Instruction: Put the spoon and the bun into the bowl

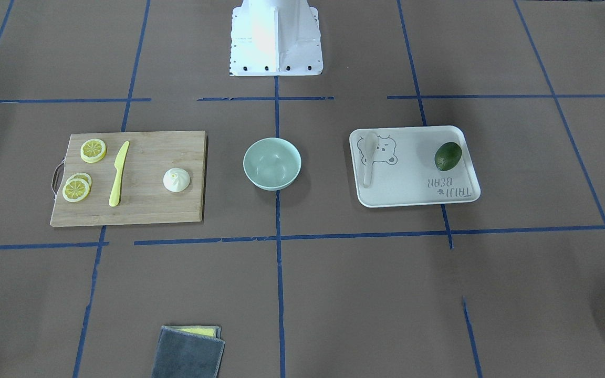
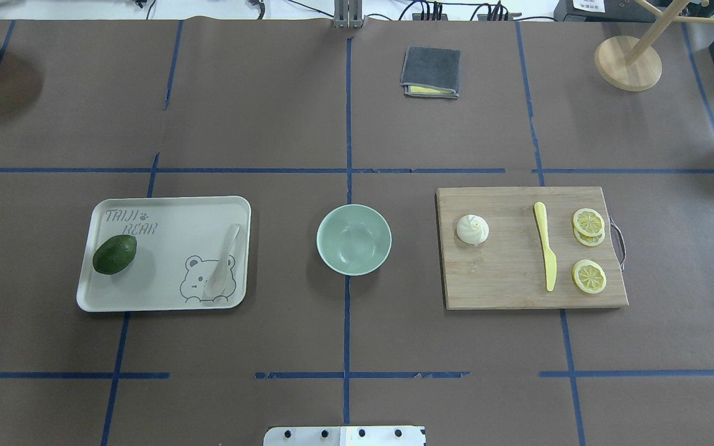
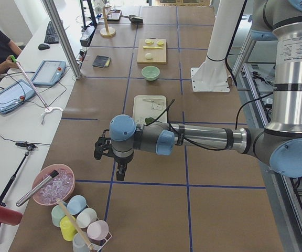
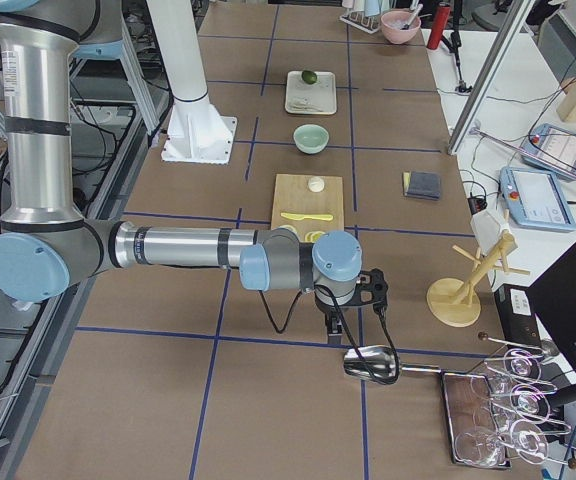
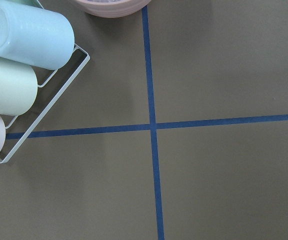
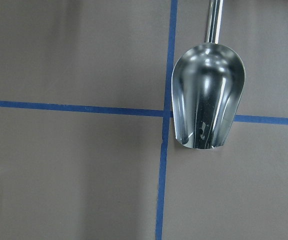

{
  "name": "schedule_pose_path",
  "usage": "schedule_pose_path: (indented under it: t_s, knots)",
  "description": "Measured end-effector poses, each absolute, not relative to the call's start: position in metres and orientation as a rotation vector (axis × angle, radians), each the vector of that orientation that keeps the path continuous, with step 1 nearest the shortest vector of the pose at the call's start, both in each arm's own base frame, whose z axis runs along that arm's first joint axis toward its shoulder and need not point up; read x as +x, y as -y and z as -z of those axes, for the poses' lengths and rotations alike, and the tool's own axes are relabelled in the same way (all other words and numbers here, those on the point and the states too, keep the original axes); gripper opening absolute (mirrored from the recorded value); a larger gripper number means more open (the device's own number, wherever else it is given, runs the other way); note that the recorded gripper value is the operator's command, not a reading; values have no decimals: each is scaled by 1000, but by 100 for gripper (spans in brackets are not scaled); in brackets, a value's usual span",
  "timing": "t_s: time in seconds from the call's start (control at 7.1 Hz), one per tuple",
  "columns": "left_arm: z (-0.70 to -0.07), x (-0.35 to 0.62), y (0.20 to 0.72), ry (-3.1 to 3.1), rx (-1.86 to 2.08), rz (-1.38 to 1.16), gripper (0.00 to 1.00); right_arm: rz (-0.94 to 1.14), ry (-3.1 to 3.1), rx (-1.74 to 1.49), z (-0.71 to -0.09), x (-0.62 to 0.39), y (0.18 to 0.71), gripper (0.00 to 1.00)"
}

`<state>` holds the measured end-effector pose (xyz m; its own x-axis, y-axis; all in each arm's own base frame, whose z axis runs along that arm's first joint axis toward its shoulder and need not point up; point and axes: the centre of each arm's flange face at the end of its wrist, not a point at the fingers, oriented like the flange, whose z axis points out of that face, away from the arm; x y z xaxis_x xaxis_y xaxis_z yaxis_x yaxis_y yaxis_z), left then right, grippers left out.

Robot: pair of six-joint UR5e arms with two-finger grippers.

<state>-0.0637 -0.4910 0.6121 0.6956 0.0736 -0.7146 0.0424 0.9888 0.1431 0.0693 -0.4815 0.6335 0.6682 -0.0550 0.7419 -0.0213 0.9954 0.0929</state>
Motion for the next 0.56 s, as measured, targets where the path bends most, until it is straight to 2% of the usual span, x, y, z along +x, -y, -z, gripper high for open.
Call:
schedule_pose_path:
  t_s: [0.56]
  knots:
    - [-597, -57, 498, -803, 205, -57, 100, 25, 839, 110, -626, 69, 487, 100]
